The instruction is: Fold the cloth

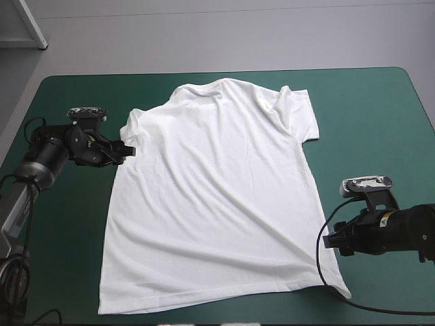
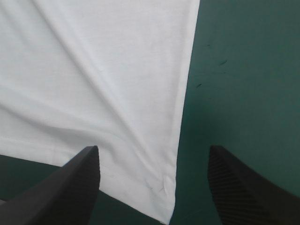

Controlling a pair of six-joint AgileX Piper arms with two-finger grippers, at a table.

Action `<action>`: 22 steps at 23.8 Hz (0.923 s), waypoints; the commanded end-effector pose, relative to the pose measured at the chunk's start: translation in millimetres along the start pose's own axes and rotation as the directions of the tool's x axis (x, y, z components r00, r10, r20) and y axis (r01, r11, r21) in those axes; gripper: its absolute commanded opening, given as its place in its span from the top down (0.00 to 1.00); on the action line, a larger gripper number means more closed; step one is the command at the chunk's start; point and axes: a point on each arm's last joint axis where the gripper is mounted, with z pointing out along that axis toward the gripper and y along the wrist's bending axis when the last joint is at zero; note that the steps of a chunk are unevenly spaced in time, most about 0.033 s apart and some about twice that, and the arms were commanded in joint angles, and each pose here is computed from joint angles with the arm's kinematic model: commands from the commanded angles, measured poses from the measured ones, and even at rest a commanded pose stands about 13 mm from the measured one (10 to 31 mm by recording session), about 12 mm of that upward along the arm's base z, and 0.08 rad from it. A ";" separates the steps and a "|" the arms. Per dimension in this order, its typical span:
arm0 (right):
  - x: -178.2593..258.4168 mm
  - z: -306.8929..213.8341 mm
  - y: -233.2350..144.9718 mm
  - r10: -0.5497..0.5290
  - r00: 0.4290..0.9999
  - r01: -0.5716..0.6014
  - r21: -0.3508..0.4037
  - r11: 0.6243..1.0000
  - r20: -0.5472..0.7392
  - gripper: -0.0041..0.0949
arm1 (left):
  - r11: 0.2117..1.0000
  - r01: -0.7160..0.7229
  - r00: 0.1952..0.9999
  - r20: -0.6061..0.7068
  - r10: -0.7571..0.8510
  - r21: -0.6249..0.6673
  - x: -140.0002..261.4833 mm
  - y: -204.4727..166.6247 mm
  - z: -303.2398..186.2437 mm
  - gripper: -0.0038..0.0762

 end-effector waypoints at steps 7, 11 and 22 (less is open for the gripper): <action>-6.2 -9.7 -0.1 -0.003 0.998 0.002 0.012 1.000 0.063 0.33 | 0.992 0.063 0.997 0.046 -0.068 0.106 -22.9 20.2 43.1 0.36; -6.5 -9.7 0.1 -0.002 0.998 0.001 0.009 1.000 0.065 0.33 | 0.993 0.074 0.996 0.034 -0.077 0.096 -21.9 22.9 63.3 0.36; -55.8 9.4 -4.7 -0.013 0.988 0.009 0.027 1.000 0.152 0.33 | 0.994 0.043 0.999 0.002 -0.044 0.097 -18.1 22.3 77.8 0.87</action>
